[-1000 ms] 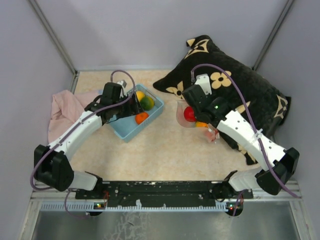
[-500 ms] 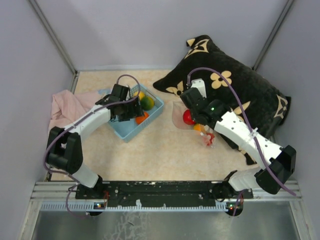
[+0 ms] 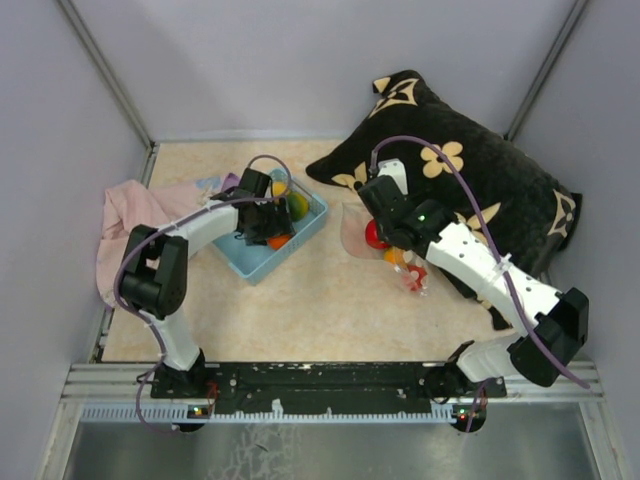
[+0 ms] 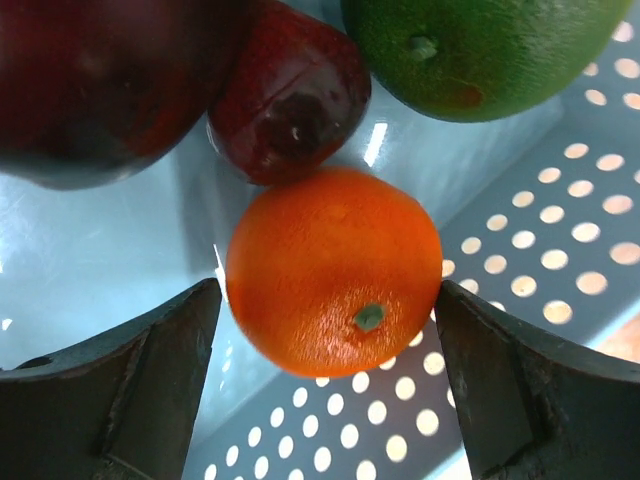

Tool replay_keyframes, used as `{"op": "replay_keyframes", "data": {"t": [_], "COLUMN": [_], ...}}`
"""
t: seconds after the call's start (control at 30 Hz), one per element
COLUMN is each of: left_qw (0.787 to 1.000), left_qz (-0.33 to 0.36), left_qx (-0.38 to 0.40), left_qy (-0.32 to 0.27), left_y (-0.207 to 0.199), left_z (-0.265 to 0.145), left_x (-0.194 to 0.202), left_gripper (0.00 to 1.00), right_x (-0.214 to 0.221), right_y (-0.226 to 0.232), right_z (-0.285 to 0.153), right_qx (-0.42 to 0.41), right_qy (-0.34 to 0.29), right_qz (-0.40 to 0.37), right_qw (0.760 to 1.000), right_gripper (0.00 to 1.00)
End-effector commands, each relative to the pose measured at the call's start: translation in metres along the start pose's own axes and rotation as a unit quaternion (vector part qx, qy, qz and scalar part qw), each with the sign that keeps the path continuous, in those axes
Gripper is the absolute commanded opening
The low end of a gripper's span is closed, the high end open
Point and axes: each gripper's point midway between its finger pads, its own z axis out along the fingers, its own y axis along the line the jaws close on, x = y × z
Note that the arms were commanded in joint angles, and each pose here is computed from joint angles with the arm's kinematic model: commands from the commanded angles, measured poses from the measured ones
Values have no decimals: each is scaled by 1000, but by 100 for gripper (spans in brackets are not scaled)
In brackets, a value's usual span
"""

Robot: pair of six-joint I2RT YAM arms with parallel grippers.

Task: Place the food in the zip-top bag and seal the zipper
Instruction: Pick up the fake fruit from the bin.

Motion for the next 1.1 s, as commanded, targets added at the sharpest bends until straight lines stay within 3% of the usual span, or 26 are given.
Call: {"op": "replay_keyframes", "data": {"t": [0.0,0.3,0.57,0.73,1.07], "left_qw": [1000,1000,1000,999,980], "left_qz": [-2,8,19,32,56], "left_qx": [-1,-24,-6,16,159], "left_qy": [4,12,-6,-26,-101], "left_y": [0,11,5,-2,-51], "left_z": [12,23,-2,-30,-100], "left_x": [-4,2,-3,-5,-18], "left_gripper": [93,85,70,66,66], "right_x": [-7,-4,-8,-13,-19], "right_y": [8,11,14,17,33], "right_z": [0,2,0,-1,0], "right_qx": [-13,-17,-23,-29,-51], "right_qy": [-10,-2,-3,-12,-16], "right_qz": [10,5,4,-1,-6], "right_qw": [1000,1000,1000,1000,999], "right_gripper": [0,0,0,0,0]}}
